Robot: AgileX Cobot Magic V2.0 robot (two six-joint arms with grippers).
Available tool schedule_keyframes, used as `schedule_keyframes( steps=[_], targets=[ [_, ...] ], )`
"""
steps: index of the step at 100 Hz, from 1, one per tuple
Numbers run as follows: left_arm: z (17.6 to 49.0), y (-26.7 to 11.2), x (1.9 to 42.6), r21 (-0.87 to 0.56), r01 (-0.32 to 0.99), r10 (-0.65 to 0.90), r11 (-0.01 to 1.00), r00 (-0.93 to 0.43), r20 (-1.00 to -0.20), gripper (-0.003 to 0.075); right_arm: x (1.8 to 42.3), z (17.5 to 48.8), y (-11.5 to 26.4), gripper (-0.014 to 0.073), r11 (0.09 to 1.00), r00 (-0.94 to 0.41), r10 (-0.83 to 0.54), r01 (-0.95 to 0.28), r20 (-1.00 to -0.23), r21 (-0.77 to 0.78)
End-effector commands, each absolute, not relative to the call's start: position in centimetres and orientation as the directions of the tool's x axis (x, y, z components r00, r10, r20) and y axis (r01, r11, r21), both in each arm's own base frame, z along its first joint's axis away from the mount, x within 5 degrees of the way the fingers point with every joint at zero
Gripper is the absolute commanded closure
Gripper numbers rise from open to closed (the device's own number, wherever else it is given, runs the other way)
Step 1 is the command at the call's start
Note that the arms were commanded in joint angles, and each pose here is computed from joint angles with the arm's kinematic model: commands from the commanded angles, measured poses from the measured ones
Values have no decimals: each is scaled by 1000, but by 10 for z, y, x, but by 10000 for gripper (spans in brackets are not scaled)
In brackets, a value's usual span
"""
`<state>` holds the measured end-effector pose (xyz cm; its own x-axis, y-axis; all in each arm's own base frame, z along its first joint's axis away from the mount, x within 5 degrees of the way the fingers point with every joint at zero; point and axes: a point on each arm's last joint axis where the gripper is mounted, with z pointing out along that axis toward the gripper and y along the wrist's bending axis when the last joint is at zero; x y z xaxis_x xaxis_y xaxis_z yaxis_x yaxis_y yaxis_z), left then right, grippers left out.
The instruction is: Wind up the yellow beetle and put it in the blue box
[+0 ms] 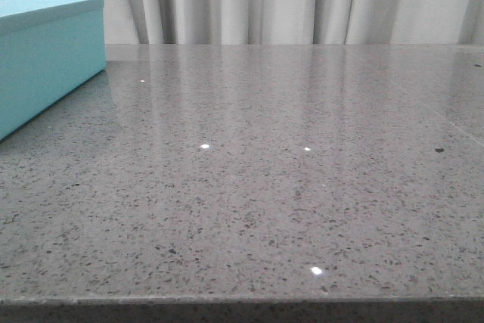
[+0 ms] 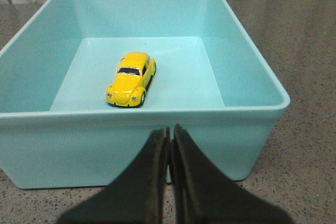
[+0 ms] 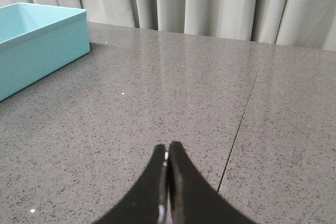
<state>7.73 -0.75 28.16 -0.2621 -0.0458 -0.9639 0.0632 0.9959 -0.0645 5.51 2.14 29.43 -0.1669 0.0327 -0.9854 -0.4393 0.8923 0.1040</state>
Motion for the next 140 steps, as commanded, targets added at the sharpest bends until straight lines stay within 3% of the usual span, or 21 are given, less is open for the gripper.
schedule_keyframes(
  steps=[1, 59, 92, 122, 140],
  targets=[
    [297, -6, 79, -74, 49, -65, 996, -170, -983, 738, 54, 309, 23, 663, 879, -70, 42, -471, -997, 70],
    [294, -6, 72, -54, 48, -46, 997, -137, -989, 739, 54, 309, 23, 663, 879, -70, 42, -471, -997, 70],
    [259, 0, 63, -50, 2, -50, 999, 62, -997, 738, 54, 309, 23, 663, 879, -70, 42, -471, -997, 70],
    [221, -2, 51, -27, 34, -30, 999, 97, -995, 738, 54, 309, 23, 663, 879, -70, 42, -471, -997, 70],
    [202, -2, 54, -27, 33, -28, 999, 34, -999, 739, 54, 309, 23, 663, 880, -72, 41, -470, -997, 70]
  ],
)
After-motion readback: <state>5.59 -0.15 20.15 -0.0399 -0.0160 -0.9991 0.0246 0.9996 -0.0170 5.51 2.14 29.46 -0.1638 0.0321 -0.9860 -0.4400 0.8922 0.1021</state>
